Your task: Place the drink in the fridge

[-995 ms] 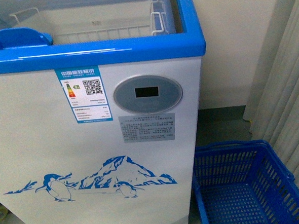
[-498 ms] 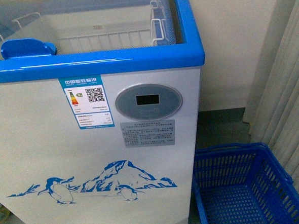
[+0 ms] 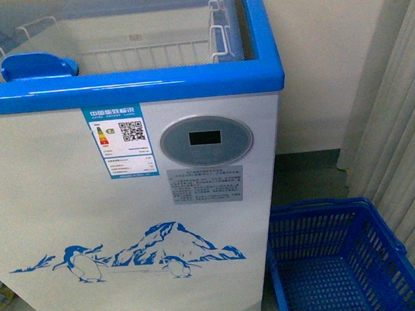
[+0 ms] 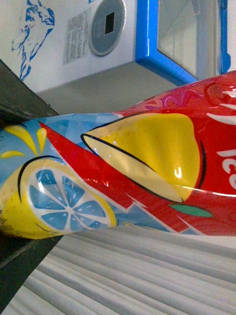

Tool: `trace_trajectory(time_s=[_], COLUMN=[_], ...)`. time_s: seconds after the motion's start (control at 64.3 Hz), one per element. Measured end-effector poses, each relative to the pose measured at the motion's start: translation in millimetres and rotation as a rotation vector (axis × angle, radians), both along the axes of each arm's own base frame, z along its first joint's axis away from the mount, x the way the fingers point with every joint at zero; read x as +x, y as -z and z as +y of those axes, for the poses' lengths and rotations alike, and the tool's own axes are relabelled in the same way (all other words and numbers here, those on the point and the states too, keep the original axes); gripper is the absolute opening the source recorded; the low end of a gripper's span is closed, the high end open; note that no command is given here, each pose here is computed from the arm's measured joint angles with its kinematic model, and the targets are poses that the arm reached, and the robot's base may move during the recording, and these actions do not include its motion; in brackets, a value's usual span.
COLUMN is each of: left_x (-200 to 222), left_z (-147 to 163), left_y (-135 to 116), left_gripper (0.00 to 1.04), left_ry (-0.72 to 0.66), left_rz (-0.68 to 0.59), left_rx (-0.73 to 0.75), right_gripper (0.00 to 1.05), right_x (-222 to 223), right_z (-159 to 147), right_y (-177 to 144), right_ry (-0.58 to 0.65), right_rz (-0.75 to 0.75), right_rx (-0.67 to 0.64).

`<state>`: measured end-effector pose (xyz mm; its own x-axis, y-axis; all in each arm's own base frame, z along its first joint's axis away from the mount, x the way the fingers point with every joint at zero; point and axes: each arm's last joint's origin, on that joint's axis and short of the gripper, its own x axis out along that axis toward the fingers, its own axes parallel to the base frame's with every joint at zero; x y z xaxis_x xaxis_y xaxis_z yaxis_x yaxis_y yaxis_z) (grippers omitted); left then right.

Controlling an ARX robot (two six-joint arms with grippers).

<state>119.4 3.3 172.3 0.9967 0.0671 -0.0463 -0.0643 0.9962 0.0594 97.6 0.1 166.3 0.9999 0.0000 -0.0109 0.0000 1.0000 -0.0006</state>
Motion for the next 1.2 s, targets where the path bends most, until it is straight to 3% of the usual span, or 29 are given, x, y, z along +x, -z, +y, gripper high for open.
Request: trace_trajectory(time_s=[0.171,0.529,1.197], left_x=[17,49,132], left_z=[4,2,1], left_y=[-21,-41,-42], left_gripper=[0.97,0.97,0.97], left_ry=[0.048,0.176,0.28], left_rz=[-0.01,0.062,0.142], left_rx=[0.064,0.196,0.344], right_gripper=[0.42,0.42,0.42], right_x=[0,0,0], right_z=[0,0,0], right_y=[0,0,0], right_ry=[-0.001,0.0,0.0], right_rz=[0.0,0.0,0.0], right_rx=[0.0,0.0,0.0])
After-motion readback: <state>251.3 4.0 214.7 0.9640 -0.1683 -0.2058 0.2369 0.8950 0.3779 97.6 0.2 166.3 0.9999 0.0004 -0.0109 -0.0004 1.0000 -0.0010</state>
